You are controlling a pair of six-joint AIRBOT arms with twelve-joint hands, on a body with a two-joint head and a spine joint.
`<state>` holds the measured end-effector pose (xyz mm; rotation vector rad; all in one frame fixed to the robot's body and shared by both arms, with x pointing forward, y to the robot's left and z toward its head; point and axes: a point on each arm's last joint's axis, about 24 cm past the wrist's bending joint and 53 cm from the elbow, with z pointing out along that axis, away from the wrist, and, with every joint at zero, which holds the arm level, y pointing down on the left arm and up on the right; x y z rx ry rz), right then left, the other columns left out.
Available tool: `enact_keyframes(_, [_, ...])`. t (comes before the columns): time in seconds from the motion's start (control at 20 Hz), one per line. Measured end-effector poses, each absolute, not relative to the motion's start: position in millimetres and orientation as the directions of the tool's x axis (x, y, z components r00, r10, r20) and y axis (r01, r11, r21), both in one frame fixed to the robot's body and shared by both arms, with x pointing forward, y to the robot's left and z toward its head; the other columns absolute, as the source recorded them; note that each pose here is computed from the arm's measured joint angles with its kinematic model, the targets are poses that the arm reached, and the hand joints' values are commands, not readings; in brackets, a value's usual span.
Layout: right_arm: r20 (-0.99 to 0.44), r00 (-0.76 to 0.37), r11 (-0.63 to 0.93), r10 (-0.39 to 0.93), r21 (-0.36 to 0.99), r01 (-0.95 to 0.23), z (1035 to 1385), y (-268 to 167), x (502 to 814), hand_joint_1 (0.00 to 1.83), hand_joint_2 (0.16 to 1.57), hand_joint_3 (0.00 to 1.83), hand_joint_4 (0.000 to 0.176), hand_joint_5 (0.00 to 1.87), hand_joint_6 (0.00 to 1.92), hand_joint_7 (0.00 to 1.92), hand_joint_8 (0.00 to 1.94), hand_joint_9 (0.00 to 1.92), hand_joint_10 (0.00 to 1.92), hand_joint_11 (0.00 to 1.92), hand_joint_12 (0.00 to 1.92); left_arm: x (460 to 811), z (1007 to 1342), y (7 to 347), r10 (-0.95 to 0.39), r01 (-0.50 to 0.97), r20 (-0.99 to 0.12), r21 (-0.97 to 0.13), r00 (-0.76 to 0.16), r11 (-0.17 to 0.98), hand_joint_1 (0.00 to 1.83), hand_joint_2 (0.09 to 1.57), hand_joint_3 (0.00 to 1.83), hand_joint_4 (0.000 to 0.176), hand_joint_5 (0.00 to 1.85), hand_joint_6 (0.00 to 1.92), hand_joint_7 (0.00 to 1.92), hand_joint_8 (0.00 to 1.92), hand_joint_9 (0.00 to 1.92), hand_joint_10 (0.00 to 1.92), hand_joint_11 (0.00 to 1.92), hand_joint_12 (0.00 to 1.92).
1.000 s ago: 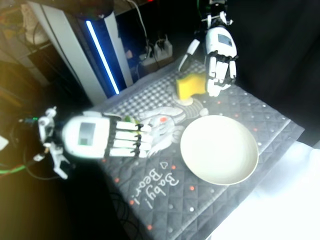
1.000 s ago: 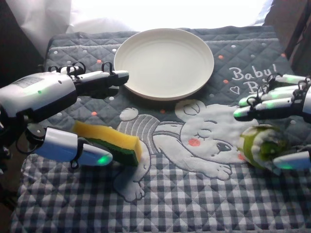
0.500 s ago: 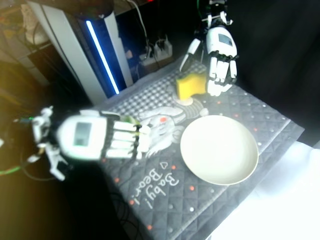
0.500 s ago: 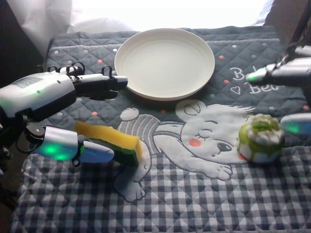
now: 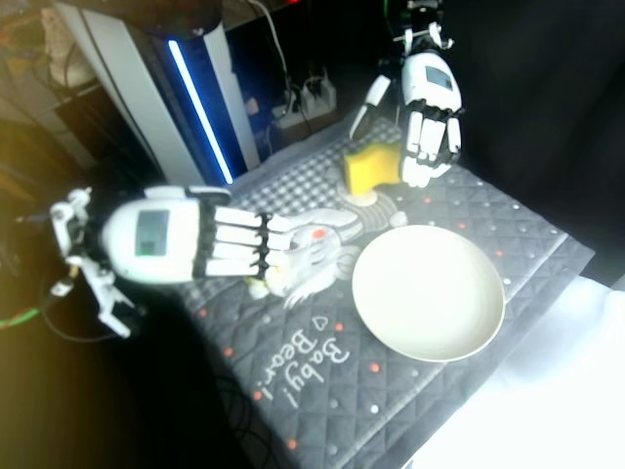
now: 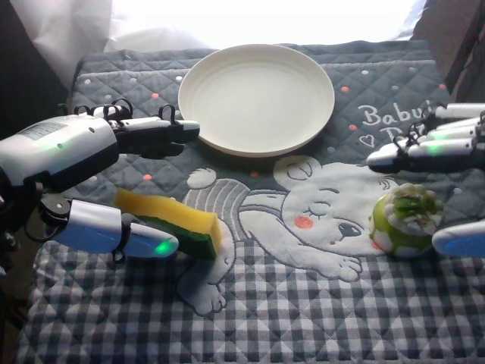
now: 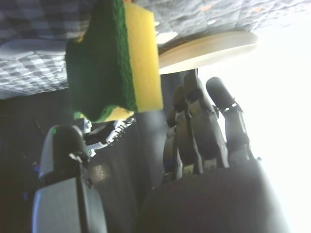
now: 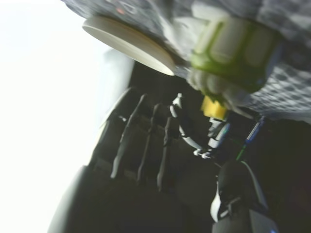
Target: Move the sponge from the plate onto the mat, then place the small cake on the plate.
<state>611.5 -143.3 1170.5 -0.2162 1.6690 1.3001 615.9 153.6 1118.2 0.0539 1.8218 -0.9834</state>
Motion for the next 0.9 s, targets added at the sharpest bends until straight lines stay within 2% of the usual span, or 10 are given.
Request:
enact_keyframes(0.2, [-0.764, -0.548, 0.481, 0.340, 0.642, -0.597, 1136, -139, 620, 0.92, 1.03, 0.00, 0.108, 0.35, 0.01, 0.32, 0.00, 0.54, 0.02, 0.25, 1.08, 615, 1117, 151, -0.385, 0.449, -0.786, -0.600, -0.483, 0.662, 0.75, 0.91, 0.00, 0.000, 0.31, 0.00, 0.48, 0.00, 0.53, 0.01, 0.00, 1.28])
enact_keyframes(0.25, [-0.764, -0.550, 0.486, 0.337, 0.642, -0.593, 1134, -139, 621, 0.92, 1.03, 0.00, 0.108, 0.35, 0.01, 0.32, 0.00, 0.54, 0.02, 0.25, 1.08, 615, 1116, 151, -0.385, 0.449, -0.786, -0.600, -0.483, 0.662, 0.75, 0.91, 0.00, 0.000, 0.31, 0.00, 0.48, 0.00, 0.53, 0.01, 0.00, 1.28])
enact_keyframes(0.3, [-0.766, -0.549, 0.493, 0.335, 0.639, -0.591, 1132, -140, 623, 1.26, 1.19, 0.01, 0.000, 0.74, 0.04, 0.65, 1.13, 0.60, 1.06, 0.50, 1.68, 615, 1116, 151, -0.384, 0.449, -0.787, -0.600, -0.483, 0.662, 0.78, 0.91, 0.00, 0.000, 0.31, 0.00, 0.47, 0.00, 0.50, 0.00, 0.00, 1.25])
enact_keyframes(0.35, [-0.768, -0.542, 0.494, 0.340, 0.637, -0.592, 1134, -142, 626, 1.26, 1.19, 0.01, 0.000, 0.74, 0.04, 0.65, 1.13, 0.60, 1.06, 0.50, 1.68, 615, 1117, 151, -0.385, 0.450, -0.787, -0.600, -0.483, 0.662, 0.78, 0.91, 0.00, 0.000, 0.31, 0.00, 0.47, 0.00, 0.50, 0.00, 0.00, 1.25])
enact_keyframes(0.4, [-0.775, -0.524, 0.489, 0.354, 0.631, -0.603, 1145, -141, 631, 1.22, 1.24, 0.01, 0.000, 0.83, 0.91, 0.71, 1.65, 0.85, 1.73, 0.92, 1.91, 616, 1117, 152, -0.385, 0.449, -0.787, -0.600, -0.482, 0.662, 0.74, 0.91, 0.00, 0.004, 0.31, 0.00, 0.49, 0.00, 0.54, 0.02, 0.00, 1.35])
enact_keyframes(0.45, [-0.786, -0.501, 0.481, 0.363, 0.618, -0.622, 1156, -138, 636, 1.22, 1.24, 0.01, 0.000, 0.83, 0.91, 0.71, 1.65, 0.85, 1.73, 0.92, 1.91, 615, 1116, 152, -0.385, 0.448, -0.786, -0.600, -0.483, 0.663, 0.74, 0.91, 0.00, 0.004, 0.31, 0.00, 0.49, 0.00, 0.54, 0.02, 0.00, 1.35])
enact_keyframes(0.5, [-0.811, -0.456, 0.477, 0.366, 0.585, -0.656, 1174, -134, 642, 1.32, 1.19, 0.00, 0.000, 0.89, 1.05, 0.76, 1.29, 0.79, 1.48, 0.74, 1.65, 615, 1115, 152, -0.384, 0.448, -0.786, -0.600, -0.484, 0.663, 0.75, 0.89, 0.00, 0.013, 0.29, 0.00, 0.51, 0.01, 0.57, 0.03, 0.02, 1.37])
enact_keyframes(0.6, [-0.853, -0.349, 0.466, 0.387, 0.508, -0.724, 1217, -127, 651, 1.35, 1.16, 0.00, 0.000, 0.96, 0.98, 0.83, 1.23, 0.76, 1.43, 0.53, 1.60, 614, 1113, 154, -0.384, 0.441, -0.784, -0.601, -0.488, 0.667, 0.73, 0.87, 0.00, 0.016, 0.31, 0.00, 0.55, 0.01, 0.62, 0.05, 0.10, 1.35])
enact_keyframes(0.75, [-0.870, -0.161, 0.421, 0.467, 0.379, -0.824, 1297, -117, 655, 1.39, 1.11, 0.00, 0.000, 0.97, 0.73, 0.98, 0.97, 0.94, 1.35, 0.87, 1.48, 614, 1113, 153, -0.387, 0.443, -0.783, -0.603, -0.487, 0.664, 0.72, 0.88, 0.00, 0.023, 0.29, 0.00, 0.55, 0.00, 0.61, 0.03, 0.11, 1.25])
enact_keyframes(0.9, [-0.852, -0.124, 0.405, 0.509, 0.364, -0.839, 1318, -112, 665, 1.26, 1.12, 0.00, 0.000, 1.09, 0.63, 0.92, 1.26, 0.85, 1.14, 0.67, 1.65, 615, 1111, 151, -0.388, 0.443, -0.781, -0.605, -0.489, 0.661, 0.71, 0.88, 0.00, 0.026, 0.31, 0.00, 0.56, 0.00, 0.61, 0.02, 0.09, 1.22])
